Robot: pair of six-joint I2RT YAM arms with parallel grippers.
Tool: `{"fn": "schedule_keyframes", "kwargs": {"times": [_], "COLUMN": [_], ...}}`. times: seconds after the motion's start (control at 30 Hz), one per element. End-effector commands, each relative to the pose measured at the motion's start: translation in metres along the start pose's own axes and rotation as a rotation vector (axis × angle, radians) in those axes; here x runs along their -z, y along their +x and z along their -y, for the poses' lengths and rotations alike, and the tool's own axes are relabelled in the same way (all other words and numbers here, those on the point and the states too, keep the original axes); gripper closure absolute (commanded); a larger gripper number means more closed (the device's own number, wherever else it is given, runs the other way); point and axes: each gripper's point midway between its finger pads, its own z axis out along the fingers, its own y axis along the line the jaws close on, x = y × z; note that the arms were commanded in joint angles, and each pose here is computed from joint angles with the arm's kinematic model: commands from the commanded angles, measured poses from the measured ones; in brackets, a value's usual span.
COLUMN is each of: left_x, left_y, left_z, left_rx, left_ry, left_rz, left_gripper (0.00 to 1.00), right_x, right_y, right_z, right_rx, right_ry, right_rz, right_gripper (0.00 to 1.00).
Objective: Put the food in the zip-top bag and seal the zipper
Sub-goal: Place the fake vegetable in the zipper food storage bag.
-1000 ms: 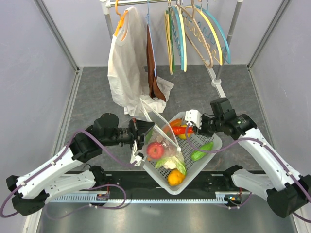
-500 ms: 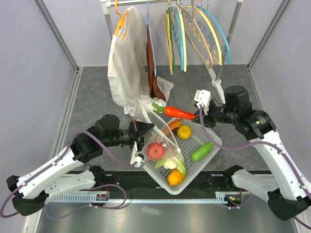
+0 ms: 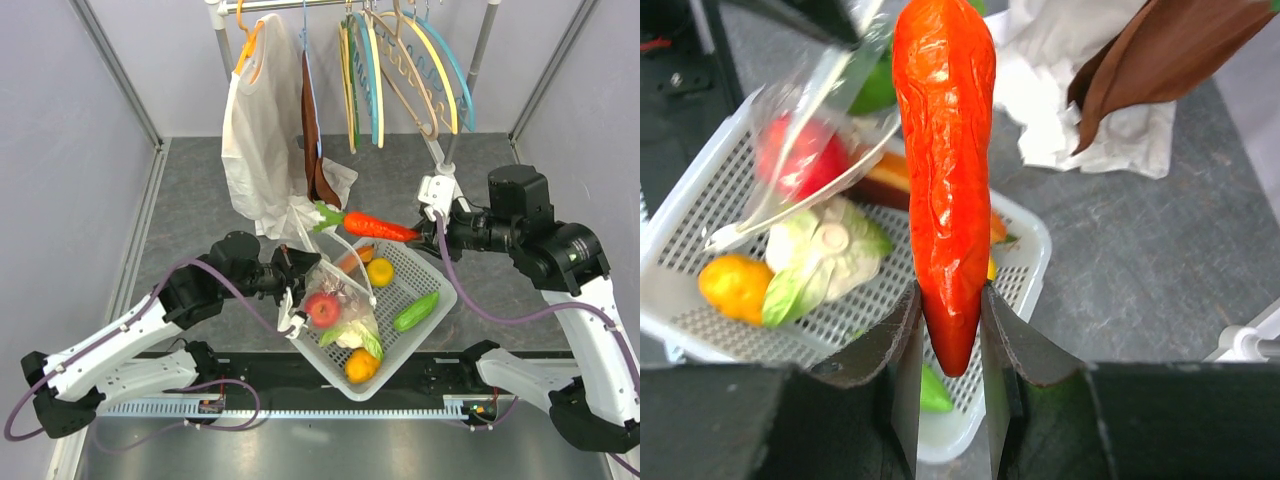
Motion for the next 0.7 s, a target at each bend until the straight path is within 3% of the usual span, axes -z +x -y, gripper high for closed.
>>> {"fn": "schedule_keyframes", "kwargs": {"times": [0.0, 0.37, 0.67], "left_x": [0.001, 0.006, 0.011], "left_y": [0.009, 0.001, -0.011], "left_z": [-0.013, -0.040, -0.052], "left_rx": [0.046, -0.015, -0.073], "left_ry": [-0.012, -0.045, -0.023], "left_rz": [-0.049, -0.017, 0.037], "left_gripper": [0.98, 0.98, 0.98], "right_x": [0.014, 0.001, -0.014], "right_y": [0.013, 0.033, 0.004], "right_z": [-0.025, -0.013, -0.012], "right_rx": [0.027, 0.066, 0.125], "right_ry": [-0.107, -0.122, -0.114], "right_rz": [-0.066, -0.204, -0.209], "right_gripper": [0.96, 0.96, 0.95]}}
